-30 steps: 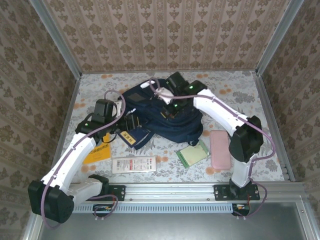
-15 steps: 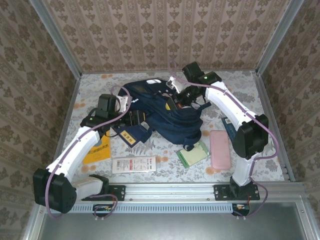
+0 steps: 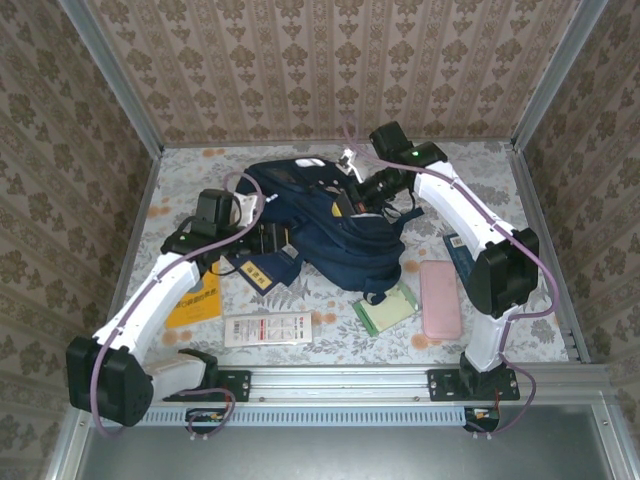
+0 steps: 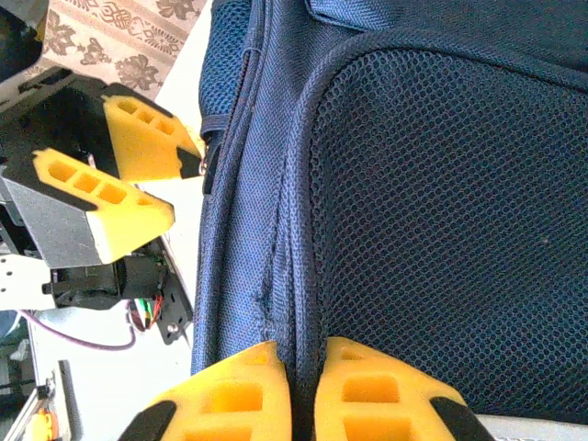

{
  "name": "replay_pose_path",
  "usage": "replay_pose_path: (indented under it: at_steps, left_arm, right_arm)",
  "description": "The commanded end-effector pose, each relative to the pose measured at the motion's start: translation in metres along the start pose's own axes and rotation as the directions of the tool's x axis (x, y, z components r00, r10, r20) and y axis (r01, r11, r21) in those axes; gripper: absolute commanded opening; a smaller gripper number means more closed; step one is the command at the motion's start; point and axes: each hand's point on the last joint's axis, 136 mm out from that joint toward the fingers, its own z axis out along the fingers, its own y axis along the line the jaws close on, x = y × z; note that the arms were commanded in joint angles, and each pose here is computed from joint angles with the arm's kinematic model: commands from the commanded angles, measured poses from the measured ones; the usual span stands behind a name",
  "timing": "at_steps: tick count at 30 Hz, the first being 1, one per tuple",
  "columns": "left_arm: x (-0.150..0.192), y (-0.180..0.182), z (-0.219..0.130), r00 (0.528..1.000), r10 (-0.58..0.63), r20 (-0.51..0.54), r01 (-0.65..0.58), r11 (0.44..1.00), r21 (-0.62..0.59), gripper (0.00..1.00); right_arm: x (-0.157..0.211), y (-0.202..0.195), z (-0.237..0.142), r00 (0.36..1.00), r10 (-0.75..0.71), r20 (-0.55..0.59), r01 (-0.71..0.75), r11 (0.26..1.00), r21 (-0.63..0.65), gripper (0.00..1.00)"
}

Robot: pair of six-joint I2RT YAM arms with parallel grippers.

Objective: Pack the student bag

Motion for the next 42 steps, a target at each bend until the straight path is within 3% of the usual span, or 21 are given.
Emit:
replay_pose_path:
  at_steps: [1, 11, 32, 37, 42]
  left_arm:
    - [0.004, -0.002, -0.017, 0.999, 0.046, 0.004, -0.046, 0.998, -0.04, 0.49]
    - [0.012, -0.007, -0.013, 0.999, 0.034, -0.012, -0.033, 0.999, 0.008, 0.45]
    - [-0.01, 0.001, 0.016, 0.999, 0.028, -0.032, -0.028, 1.0, -0.009, 0.44]
    - [-0.014, 0.003, 0.018, 0.999, 0.043, -0.029, -0.043, 0.999, -0.019, 0.36]
    - [-0.013, 0.002, 0.017, 0.998, 0.043, -0.034, -0.044, 0.999, -0.018, 0.19]
  right_arm:
    - [-0.027, 0.04, -0.03, 0.989, -0.079, 0.123, 0.093, 0.989, -0.112, 0.0]
    - [-0.033, 0.043, -0.034, 0.988, -0.068, 0.141, 0.087, 0.986, -0.14, 0.0]
    - [-0.031, 0.046, -0.035, 0.987, -0.053, 0.152, 0.08, 0.982, -0.174, 0.0]
    - [-0.028, 0.044, -0.032, 0.988, -0.05, 0.147, 0.076, 0.981, -0.178, 0.0]
    - [-0.029, 0.042, -0.032, 0.988, -0.049, 0.148, 0.074, 0.984, -0.164, 0.0]
